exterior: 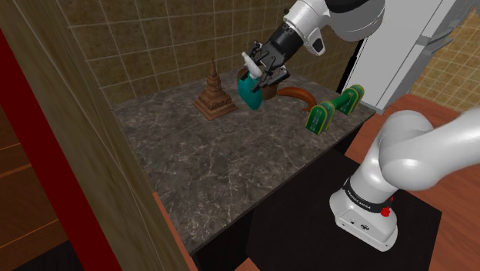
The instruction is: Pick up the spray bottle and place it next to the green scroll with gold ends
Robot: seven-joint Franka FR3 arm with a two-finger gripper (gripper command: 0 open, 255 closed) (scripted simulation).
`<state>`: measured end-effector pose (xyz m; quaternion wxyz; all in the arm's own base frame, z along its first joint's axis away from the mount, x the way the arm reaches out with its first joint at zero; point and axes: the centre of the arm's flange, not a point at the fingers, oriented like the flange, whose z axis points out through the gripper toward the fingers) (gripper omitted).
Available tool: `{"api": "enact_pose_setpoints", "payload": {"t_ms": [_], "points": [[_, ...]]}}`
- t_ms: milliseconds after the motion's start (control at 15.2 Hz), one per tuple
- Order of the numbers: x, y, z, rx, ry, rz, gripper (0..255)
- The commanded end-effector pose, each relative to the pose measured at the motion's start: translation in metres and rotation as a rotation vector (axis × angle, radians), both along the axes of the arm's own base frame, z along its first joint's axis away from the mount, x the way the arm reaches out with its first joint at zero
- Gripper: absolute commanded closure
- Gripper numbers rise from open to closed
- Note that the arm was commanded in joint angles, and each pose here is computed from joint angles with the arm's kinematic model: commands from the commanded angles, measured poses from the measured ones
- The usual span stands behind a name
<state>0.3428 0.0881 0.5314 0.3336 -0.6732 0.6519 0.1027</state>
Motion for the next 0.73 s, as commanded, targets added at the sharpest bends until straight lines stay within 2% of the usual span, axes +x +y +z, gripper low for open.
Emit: {"api": "enact_pose_setpoints", "payload": {"t_ms": [0, 660], "points": [[-0.008, -0.025, -0.001, 0.0, 0.0, 0.002, 255], [-0.048, -0.151, -0.001, 0.0, 0.0, 0.002, 255]]}}
